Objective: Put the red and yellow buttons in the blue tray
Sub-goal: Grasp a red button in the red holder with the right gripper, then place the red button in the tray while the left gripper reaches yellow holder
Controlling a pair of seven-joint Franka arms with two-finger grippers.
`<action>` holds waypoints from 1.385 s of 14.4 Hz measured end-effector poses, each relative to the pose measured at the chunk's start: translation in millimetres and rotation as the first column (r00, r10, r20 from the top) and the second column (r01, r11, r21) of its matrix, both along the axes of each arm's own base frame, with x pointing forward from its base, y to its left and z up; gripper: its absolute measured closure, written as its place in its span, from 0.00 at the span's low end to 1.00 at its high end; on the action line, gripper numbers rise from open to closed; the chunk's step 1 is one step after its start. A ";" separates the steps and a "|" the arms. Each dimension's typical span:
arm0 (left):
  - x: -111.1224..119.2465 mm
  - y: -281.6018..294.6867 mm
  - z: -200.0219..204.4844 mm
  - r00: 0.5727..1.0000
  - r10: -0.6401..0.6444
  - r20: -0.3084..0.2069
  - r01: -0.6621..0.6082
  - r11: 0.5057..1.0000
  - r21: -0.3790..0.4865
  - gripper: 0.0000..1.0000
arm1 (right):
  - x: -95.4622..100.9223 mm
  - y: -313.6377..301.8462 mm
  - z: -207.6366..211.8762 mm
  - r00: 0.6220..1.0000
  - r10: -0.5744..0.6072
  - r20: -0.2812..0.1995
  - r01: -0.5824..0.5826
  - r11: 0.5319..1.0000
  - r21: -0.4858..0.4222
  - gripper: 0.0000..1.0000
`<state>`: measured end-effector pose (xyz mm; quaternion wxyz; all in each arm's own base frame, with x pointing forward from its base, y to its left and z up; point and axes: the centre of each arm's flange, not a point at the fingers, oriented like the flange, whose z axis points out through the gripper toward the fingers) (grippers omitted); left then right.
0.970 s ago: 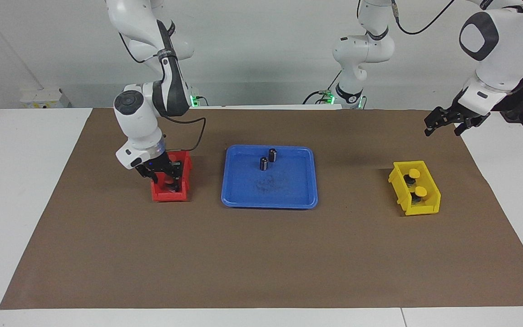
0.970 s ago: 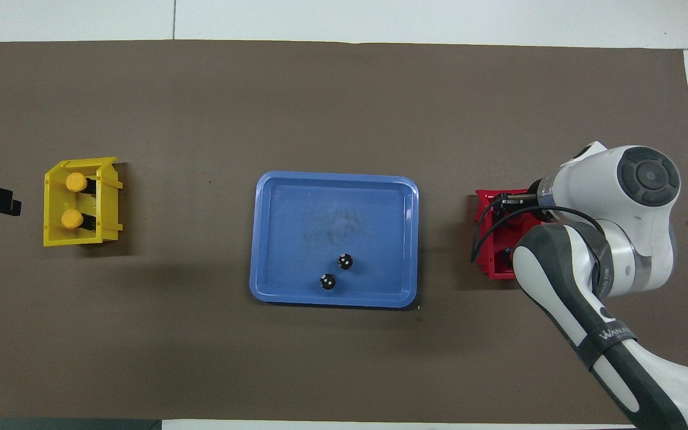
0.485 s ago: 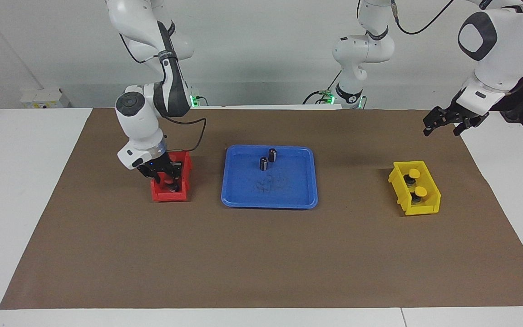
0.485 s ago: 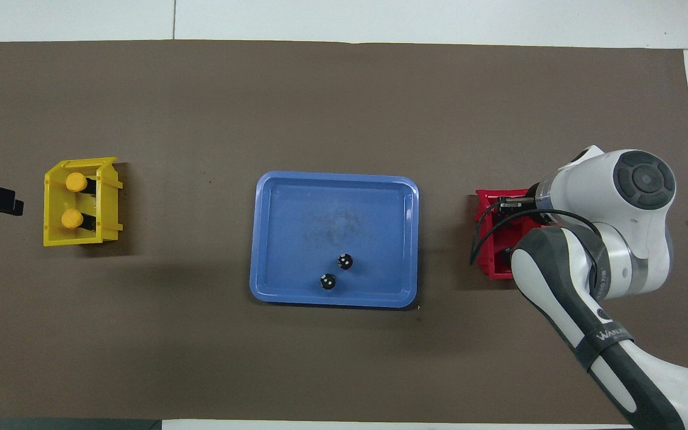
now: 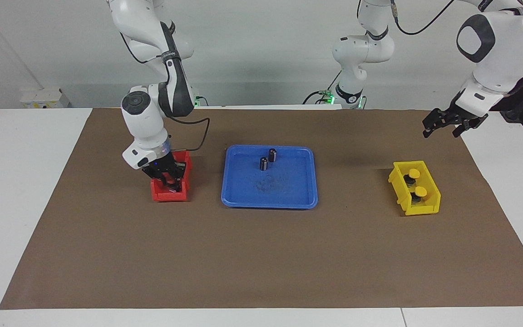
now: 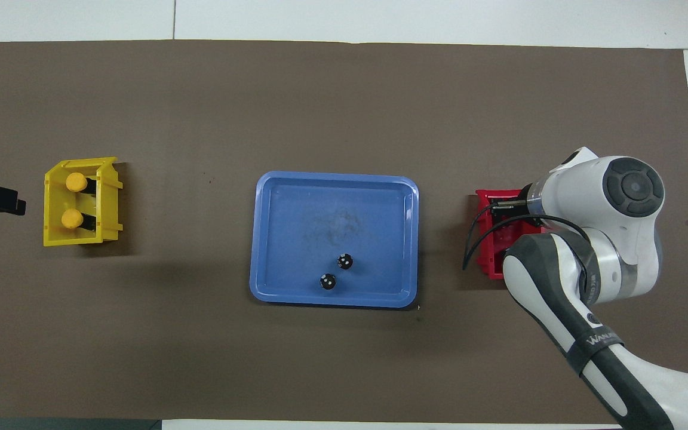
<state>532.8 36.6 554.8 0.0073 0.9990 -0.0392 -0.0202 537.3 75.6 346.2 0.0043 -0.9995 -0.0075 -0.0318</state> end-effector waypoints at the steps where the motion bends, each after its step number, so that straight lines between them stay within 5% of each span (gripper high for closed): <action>1: 0.2 0.2 -0.1 1.000 0.000 0.002 0.000 1.000 0.000 0.00 | 0.1 -0.1 0.1 1.000 0.025 0.000 -0.025 1.000 -0.002 0.58; 4: 0.7 0.4 -0.4 1.000 0.001 0.008 -0.001 1.000 0.000 0.00 | 4.7 -1.6 13.4 0.998 0.054 -0.042 -0.054 0.999 -0.007 0.58; 7: 4.6 0.6 -0.9 0.999 0.001 0.046 -0.001 1.000 0.003 0.00 | 24.9 5.2 71.7 0.995 0.060 -0.075 -0.061 0.998 -0.010 0.58; 10: 15.0 -0.4 -17.5 0.993 -0.001 0.121 0.000 1.000 0.009 0.00 | 42.4 45.1 112.3 0.999 -0.022 -0.033 0.023 0.999 0.036 0.58; 12: 25.3 -1.1 -43.8 0.992 -0.002 0.128 0.000 1.000 0.014 0.01 | 50.0 94.9 121.5 0.995 -0.098 -0.013 0.099 0.990 0.104 0.58; 16: 58.2 -3.7 -107.0 0.990 -0.009 0.140 0.004 0.999 0.032 0.11 | 39.8 232.1 86.1 0.986 -0.161 -0.033 0.163 0.981 0.108 0.58; 20: 74.6 -5.3 -145.4 0.989 -0.014 0.151 0.008 0.999 0.043 0.28 | 28.0 287.7 23.5 0.990 -0.137 -0.042 0.140 0.988 0.062 0.58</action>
